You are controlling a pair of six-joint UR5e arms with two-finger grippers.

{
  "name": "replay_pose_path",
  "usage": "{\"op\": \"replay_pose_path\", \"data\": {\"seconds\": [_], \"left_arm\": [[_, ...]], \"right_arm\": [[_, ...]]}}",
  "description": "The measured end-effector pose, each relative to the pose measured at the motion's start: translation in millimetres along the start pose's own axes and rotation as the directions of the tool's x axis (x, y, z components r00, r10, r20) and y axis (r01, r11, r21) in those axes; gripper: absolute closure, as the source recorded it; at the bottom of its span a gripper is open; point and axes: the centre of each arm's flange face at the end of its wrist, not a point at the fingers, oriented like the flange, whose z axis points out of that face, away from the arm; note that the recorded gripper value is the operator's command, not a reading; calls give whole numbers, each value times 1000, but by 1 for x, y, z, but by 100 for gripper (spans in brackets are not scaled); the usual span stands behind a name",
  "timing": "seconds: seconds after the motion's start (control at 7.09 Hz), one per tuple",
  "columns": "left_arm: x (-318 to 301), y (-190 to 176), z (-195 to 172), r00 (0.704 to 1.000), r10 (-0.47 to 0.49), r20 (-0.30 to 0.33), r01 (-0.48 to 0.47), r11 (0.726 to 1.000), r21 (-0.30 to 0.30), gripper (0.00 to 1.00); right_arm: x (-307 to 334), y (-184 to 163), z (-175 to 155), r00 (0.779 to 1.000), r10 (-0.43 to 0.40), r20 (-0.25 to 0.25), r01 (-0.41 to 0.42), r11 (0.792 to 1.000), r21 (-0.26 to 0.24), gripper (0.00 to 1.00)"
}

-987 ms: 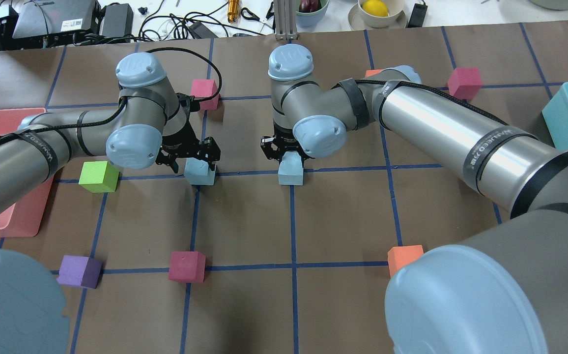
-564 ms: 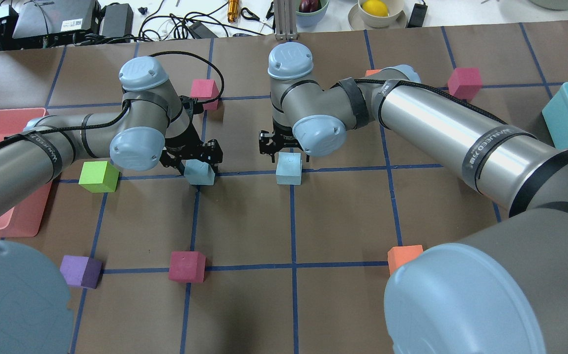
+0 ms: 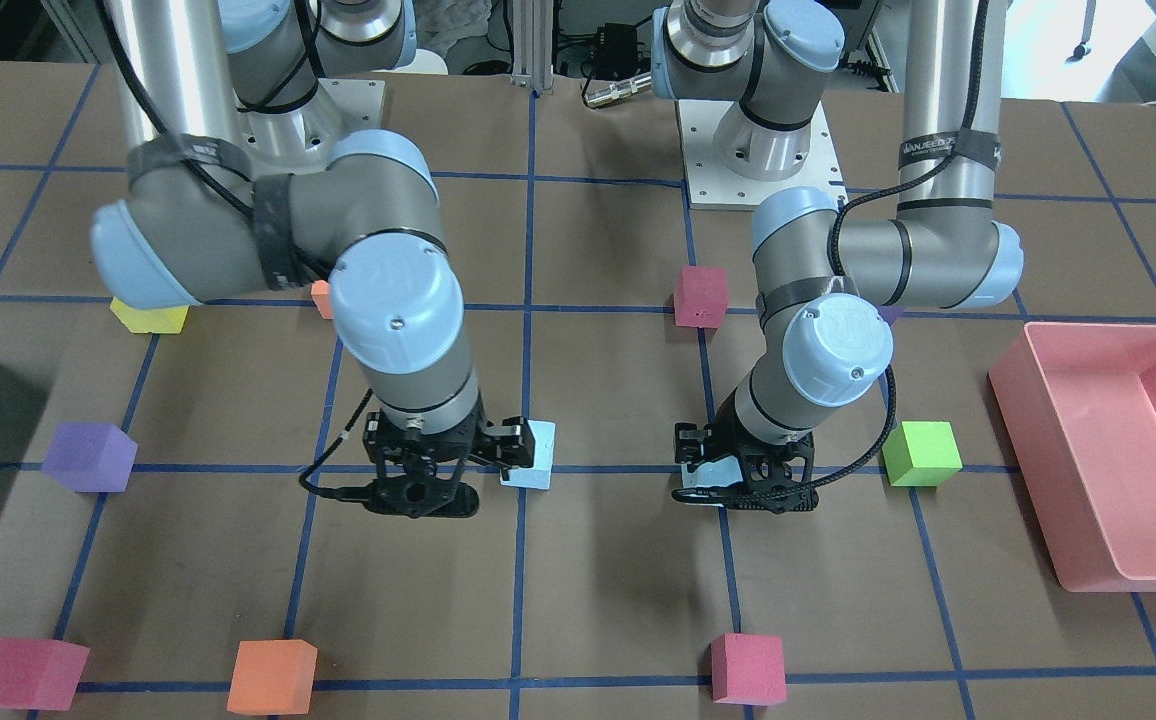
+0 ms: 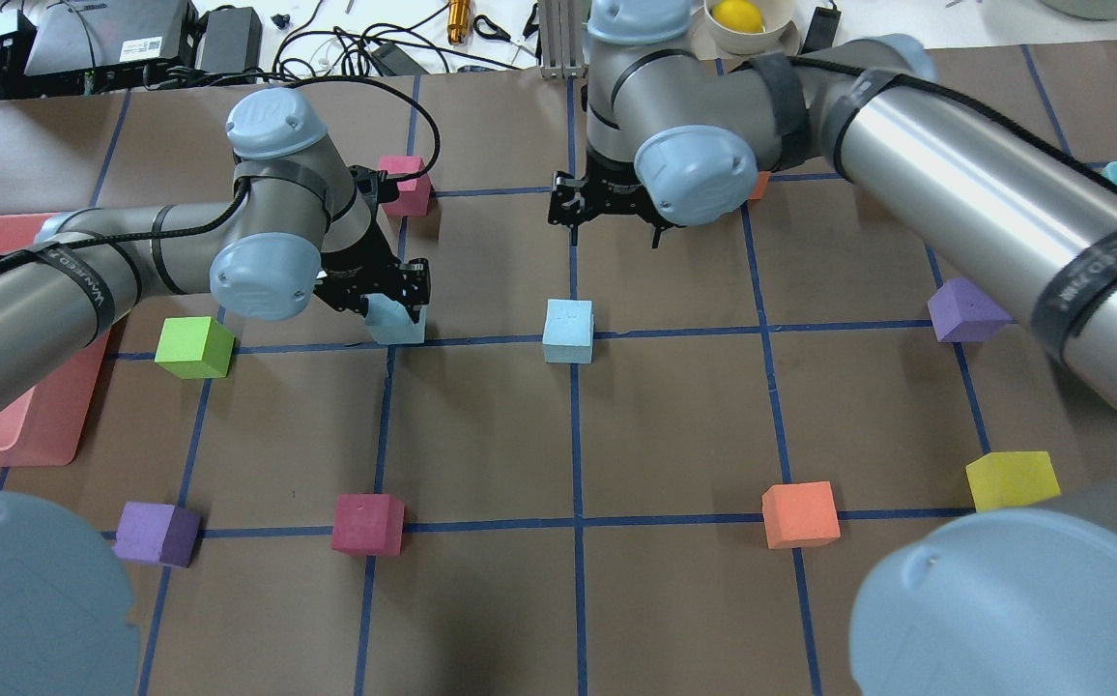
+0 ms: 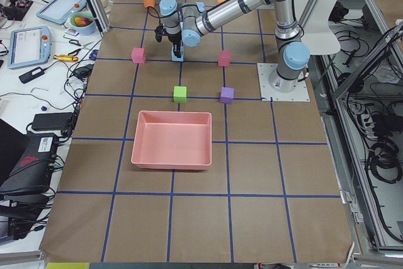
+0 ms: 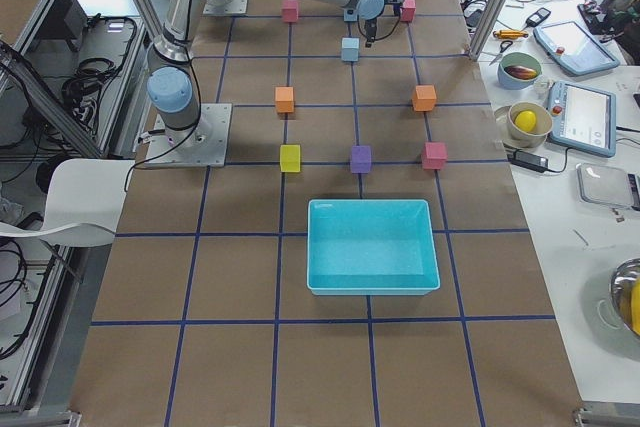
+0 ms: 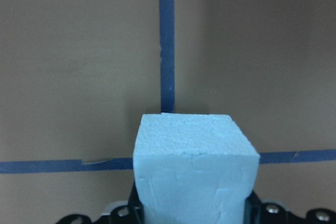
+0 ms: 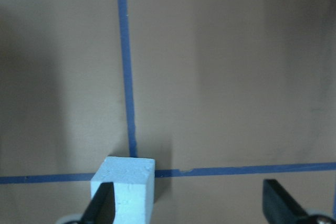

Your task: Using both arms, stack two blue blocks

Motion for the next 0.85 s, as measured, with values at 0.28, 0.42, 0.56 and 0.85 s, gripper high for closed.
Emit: {"op": "replay_pose_path", "data": {"seconds": [0.28, 0.42, 0.56, 0.85], "left_arm": [[60, -2, -28, 996, 83, -34, -81, 996, 43, 86], [104, 4, -40, 988, 153, -35, -150, 987, 64, 85], [144, 12, -45, 976, 214, -33, -211, 974, 76, 84], [187, 24, -35, 961, 276, -27, -274, 959, 65, 79]], "right_arm": [[69, -2, -62, 1000, -4, 2, 4, 1000, 10, 0], [101, 7, -93, 1000, -2, -4, 2, 1000, -3, 0], [128, 22, -122, 1000, -4, -10, 4, 1000, -23, 0], [162, 58, -168, 1000, -15, -27, 13, 998, -66, 0]]}}
